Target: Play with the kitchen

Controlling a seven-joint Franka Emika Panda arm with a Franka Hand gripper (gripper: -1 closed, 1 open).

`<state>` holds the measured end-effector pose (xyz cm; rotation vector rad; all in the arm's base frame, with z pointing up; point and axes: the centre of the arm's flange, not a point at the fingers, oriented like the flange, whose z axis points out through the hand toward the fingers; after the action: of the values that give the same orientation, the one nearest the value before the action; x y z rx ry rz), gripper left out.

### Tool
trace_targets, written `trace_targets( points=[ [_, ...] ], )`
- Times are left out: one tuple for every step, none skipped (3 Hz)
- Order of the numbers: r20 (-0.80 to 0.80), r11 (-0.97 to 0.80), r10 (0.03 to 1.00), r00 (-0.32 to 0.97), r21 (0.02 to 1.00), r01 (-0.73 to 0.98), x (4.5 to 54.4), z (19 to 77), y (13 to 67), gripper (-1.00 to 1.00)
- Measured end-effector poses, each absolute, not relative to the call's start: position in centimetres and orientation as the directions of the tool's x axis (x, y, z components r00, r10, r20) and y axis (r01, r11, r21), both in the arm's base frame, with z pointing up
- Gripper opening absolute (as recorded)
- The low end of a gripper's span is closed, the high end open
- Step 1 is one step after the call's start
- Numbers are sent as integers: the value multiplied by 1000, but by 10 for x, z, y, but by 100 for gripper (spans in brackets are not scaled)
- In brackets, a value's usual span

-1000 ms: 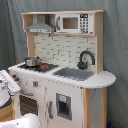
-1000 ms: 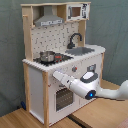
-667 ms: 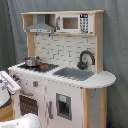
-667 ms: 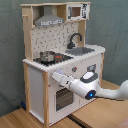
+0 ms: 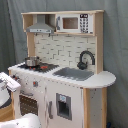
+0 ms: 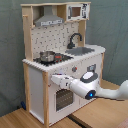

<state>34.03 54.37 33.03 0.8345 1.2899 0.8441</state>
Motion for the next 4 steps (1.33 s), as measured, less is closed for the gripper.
trace_targets(
  points=[
    [-543,549,835,92,834,-51,340,331,544,-100],
    [-622,627,778,95,778,-42,340,330,545,-100],
    [-622,627,777,94,778,-42,340,330,545,100],
    [-622,627,776,104,778,-35,340,331,539,100]
  ],
)
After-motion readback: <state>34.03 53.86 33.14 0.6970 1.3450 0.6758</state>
